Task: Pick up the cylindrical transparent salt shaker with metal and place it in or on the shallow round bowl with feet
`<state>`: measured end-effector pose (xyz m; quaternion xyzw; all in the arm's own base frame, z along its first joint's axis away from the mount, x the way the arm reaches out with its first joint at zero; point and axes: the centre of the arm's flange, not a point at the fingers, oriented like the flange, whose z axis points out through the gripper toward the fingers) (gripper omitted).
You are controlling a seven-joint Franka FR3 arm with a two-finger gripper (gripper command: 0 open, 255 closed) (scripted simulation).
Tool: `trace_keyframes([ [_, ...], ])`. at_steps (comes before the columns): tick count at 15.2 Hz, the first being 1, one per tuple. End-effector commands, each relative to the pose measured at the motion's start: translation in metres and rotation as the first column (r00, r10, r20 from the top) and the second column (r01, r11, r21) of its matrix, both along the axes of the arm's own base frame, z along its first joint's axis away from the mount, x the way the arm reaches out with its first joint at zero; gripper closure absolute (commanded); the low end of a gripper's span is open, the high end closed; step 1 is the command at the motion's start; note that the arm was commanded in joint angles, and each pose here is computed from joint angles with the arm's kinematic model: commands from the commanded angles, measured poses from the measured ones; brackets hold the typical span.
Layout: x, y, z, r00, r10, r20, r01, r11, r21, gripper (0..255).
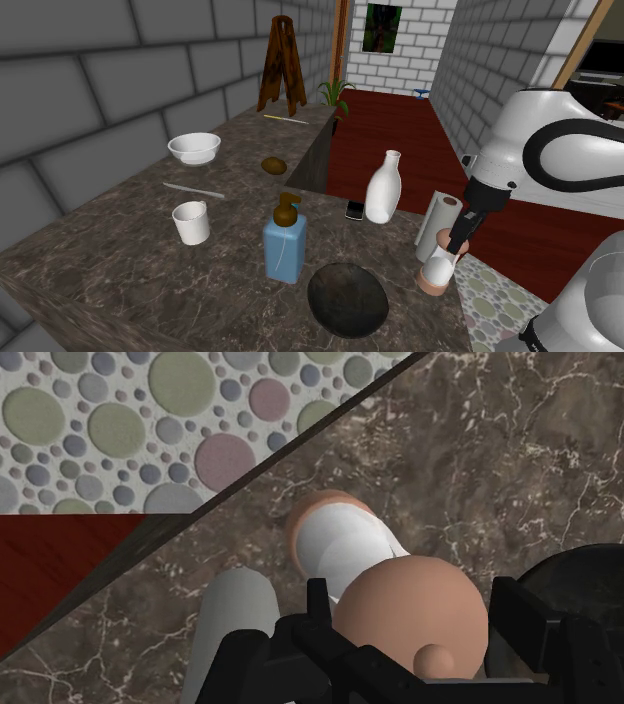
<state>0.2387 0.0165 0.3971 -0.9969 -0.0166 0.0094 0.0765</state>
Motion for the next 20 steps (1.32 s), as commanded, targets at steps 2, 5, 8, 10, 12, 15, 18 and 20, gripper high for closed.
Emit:
trace_keyframes([
  [2, 0.0, 0.0, 0.0, 1.0, 0.0, -0.001, 0.0, 1.0, 0.0, 255],
  [5, 0.0, 0.0, 0.0, 1.0, 0.0, -0.001, 0.0, 1.0, 0.0, 255],
  [8, 0.0, 0.0, 0.0, 1.0, 0.0, -0.001, 0.0, 1.0, 0.0, 255],
  [10, 0.0, 0.0, 0.01, 1.0, 0.0, -0.001, 0.0, 1.0, 0.0, 255],
  [12, 0.0, 0.0, 0.021, 1.0, 0.0, -0.001, 0.0, 1.0, 0.0, 255],
  [15, 0.0, 0.0, 0.037, 1.0, 0.0, -0.001, 0.0, 1.0, 0.0, 255],
  [18, 0.0, 0.0, 0.052, 1.0, 0.0, -0.001, 0.0, 1.0, 0.0, 255],
  [20, 0.0, 0.0, 0.063, 1.0, 0.0, -0.001, 0.0, 1.0, 0.0, 255],
])
